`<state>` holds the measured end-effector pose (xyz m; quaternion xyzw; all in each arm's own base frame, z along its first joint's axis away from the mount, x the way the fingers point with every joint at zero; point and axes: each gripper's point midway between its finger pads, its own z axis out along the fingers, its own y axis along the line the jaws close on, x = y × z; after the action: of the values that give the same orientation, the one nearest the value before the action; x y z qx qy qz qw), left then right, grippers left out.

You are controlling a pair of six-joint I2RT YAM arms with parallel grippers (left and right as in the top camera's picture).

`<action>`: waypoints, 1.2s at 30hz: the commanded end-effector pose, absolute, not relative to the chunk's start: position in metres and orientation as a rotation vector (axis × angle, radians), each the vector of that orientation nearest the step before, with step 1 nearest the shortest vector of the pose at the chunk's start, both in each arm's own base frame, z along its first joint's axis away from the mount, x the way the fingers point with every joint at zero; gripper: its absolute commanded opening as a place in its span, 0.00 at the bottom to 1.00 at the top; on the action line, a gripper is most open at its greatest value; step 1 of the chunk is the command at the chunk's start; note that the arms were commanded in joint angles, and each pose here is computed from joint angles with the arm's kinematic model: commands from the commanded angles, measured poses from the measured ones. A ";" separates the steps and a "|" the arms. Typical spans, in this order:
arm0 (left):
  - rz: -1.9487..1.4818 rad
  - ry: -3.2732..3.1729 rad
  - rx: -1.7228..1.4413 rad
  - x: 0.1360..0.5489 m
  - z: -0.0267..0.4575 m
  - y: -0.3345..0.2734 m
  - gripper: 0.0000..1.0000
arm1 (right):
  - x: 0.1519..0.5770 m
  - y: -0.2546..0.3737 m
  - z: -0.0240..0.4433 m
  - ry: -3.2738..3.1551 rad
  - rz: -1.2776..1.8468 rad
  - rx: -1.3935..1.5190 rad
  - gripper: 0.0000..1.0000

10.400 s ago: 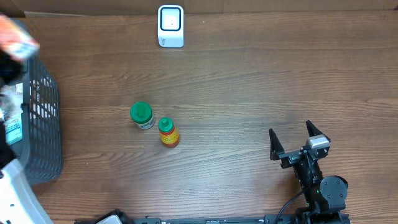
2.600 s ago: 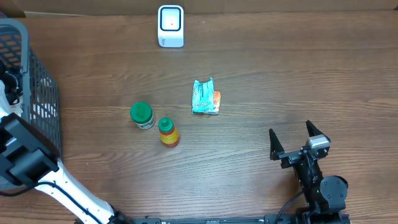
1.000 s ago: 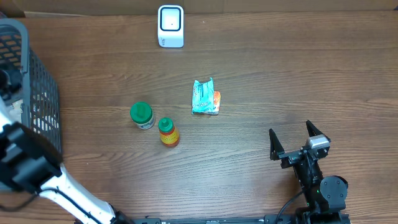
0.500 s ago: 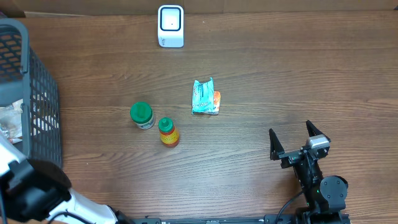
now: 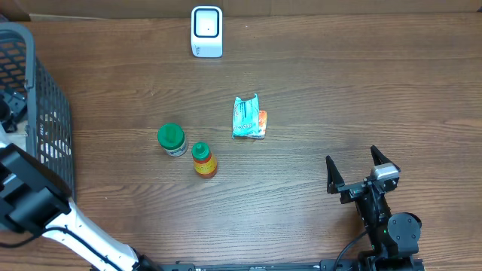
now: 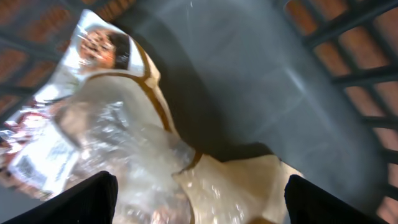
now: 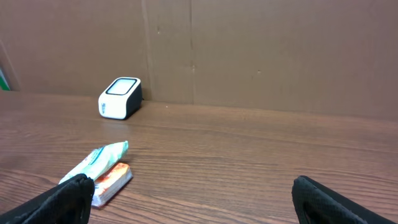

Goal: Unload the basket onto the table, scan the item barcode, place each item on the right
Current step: 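Reach into the basket and grasp the clear dried-mushroom bag with the left gripper, then carry the mushroom bag out and lay it beside the wipes pack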

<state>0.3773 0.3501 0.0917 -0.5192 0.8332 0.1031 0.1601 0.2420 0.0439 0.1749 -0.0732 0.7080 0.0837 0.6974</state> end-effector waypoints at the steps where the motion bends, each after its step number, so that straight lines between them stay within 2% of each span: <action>1: 0.323 2.424 -1.528 0.374 0.061 0.352 0.88 | 0.243 0.042 0.173 1.578 0.178 -0.152 1.00; 6: 0.327 2.497 -1.547 0.366 0.035 0.349 0.87 | 0.243 0.042 0.173 1.578 0.178 -0.152 1.00; 7: 0.327 2.509 -1.548 0.364 0.033 0.348 0.86 | 0.243 0.042 0.173 1.578 0.179 -0.152 1.00; 8: 0.330 2.519 -1.545 0.363 0.032 0.347 0.80 | 0.243 0.042 0.173 1.578 0.178 -0.152 1.00; 9: 0.330 2.533 -1.535 0.362 0.031 0.346 0.64 | 0.243 0.042 0.173 1.578 0.179 -0.152 1.00; 11: 0.331 2.565 -1.492 0.362 0.032 0.345 0.19 | 0.243 0.042 0.173 1.578 0.178 -0.152 1.00; 13: 0.330 2.582 -1.490 0.359 0.031 0.344 0.04 | 0.243 0.042 0.173 1.578 0.178 -0.152 1.00; 17: 0.326 2.600 -1.498 0.356 0.035 0.340 0.04 | 0.243 0.042 0.173 1.578 0.179 -0.152 1.00; 19: 0.321 2.587 -1.492 0.357 0.053 0.340 0.04 | 0.243 0.042 0.173 1.578 0.178 -0.152 1.00; 25: 0.143 2.367 -1.353 0.390 0.166 0.332 0.04 | 0.243 0.042 0.173 1.578 0.178 -0.152 1.00; 28: 0.089 2.258 -1.265 0.394 0.227 0.320 0.04 | 0.243 0.042 0.173 1.578 0.178 -0.152 1.00; 36: 0.074 2.059 -1.047 0.359 0.366 0.256 0.04 | 0.243 0.042 0.173 1.578 0.179 -0.152 1.00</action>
<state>0.3707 0.2918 0.3050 -0.4597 0.8190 0.0386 0.3413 0.2420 0.0439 0.1749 -0.0735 0.7080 0.0835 0.6974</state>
